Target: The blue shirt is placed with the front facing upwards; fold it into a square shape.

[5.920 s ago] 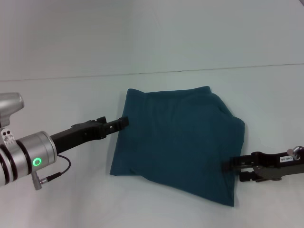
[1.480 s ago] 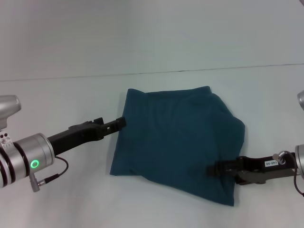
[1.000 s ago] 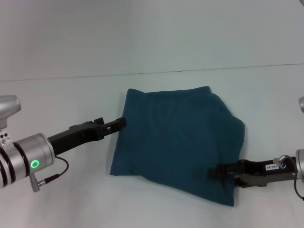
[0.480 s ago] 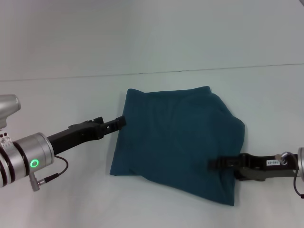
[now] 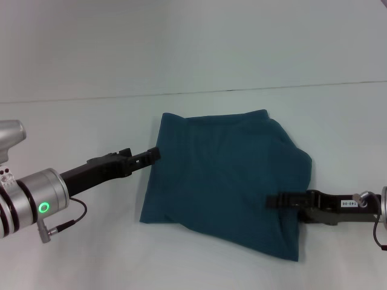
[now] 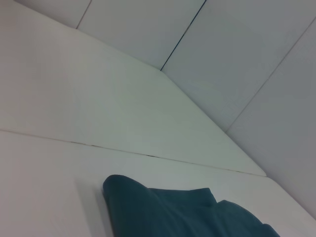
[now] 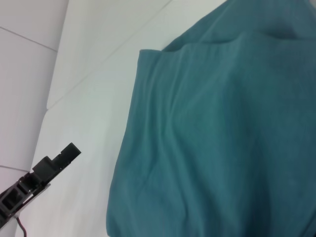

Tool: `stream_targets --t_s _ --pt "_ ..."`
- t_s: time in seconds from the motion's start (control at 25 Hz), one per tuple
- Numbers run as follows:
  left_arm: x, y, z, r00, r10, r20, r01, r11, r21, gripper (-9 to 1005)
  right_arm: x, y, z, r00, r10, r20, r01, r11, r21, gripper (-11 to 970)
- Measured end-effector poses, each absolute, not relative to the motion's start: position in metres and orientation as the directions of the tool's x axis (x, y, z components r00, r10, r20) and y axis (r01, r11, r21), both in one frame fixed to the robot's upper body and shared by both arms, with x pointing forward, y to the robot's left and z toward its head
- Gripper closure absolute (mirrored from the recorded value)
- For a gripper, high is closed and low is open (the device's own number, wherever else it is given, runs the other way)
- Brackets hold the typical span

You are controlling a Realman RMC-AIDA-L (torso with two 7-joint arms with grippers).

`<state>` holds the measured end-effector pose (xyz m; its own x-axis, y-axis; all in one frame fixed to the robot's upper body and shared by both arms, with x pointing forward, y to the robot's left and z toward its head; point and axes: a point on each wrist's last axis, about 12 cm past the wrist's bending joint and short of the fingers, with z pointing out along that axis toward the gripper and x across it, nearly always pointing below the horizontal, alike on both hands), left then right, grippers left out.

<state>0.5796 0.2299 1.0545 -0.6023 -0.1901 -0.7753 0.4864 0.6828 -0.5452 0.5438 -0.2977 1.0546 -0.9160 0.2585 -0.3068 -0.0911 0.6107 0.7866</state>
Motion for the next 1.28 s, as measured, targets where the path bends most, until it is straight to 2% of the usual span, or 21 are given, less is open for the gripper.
stream_targets --t_s 0.6,1.28 --pt "0.579 0.229 1.054 -0.604 -0.187 -0.775 0.487 0.683 -0.545 84 0.55 -0.296 1.059 -0.886 0.288 -0.364 -0.132 0.595 0.793 74" --pt "0.58 0.229 1.055 -0.602 -0.187 -0.776 0.489 0.683 -0.543 85 0.549 -0.299 1.048 -0.888 0.305 -0.343 -0.093 0.612 0.785 91"
